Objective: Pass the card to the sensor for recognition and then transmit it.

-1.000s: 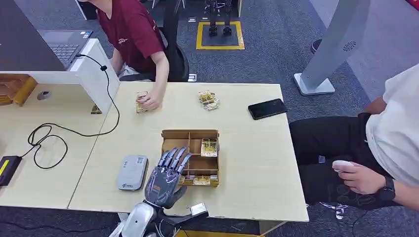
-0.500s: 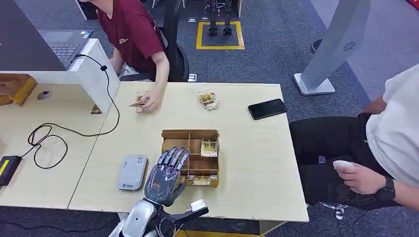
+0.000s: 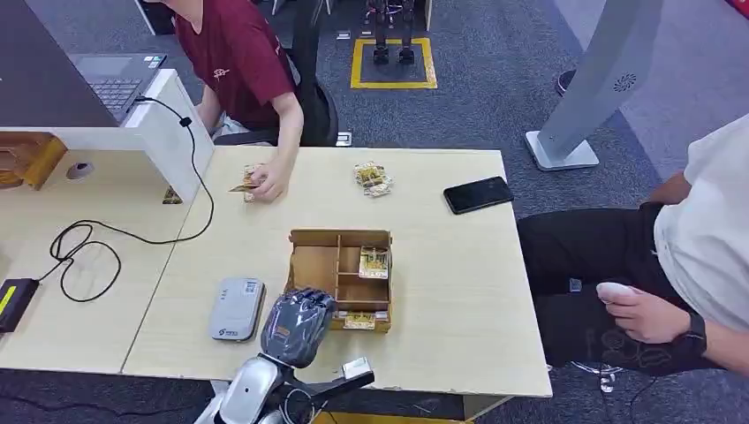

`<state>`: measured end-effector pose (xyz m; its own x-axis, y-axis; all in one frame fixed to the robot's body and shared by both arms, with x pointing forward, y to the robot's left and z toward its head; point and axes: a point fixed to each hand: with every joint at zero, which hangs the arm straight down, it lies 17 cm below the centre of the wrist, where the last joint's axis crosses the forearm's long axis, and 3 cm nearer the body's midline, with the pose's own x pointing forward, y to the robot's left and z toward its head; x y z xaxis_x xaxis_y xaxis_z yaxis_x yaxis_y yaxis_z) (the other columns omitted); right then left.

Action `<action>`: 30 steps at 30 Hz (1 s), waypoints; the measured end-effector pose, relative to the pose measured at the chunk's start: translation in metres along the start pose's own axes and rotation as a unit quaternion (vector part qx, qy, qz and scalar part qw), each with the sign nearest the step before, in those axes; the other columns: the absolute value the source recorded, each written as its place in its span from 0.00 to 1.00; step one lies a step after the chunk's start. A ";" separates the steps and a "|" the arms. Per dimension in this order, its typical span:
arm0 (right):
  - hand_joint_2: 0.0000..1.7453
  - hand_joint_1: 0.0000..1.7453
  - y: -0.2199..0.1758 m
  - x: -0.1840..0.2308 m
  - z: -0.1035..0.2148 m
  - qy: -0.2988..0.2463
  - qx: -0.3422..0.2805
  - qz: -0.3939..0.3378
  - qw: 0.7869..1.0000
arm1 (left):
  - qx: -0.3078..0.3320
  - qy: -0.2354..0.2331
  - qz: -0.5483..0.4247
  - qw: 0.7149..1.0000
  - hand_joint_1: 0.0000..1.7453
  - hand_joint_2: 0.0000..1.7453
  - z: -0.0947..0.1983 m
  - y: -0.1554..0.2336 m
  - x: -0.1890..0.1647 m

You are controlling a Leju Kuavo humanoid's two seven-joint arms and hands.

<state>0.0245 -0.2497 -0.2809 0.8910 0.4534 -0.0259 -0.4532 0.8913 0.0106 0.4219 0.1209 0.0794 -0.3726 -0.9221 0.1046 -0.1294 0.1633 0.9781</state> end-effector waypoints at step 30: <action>0.00 0.00 0.000 0.001 0.000 -0.001 -0.002 0.008 1.000 | 0.049 -0.027 0.054 0.997 0.00 1.00 -0.014 0.042 0.022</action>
<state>0.0251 -0.2492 -0.2810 0.8840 0.4670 -0.0231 -0.4670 0.8842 0.0071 0.4214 0.1023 0.1254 -0.4380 -0.8774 0.1958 -0.1735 0.2962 0.9392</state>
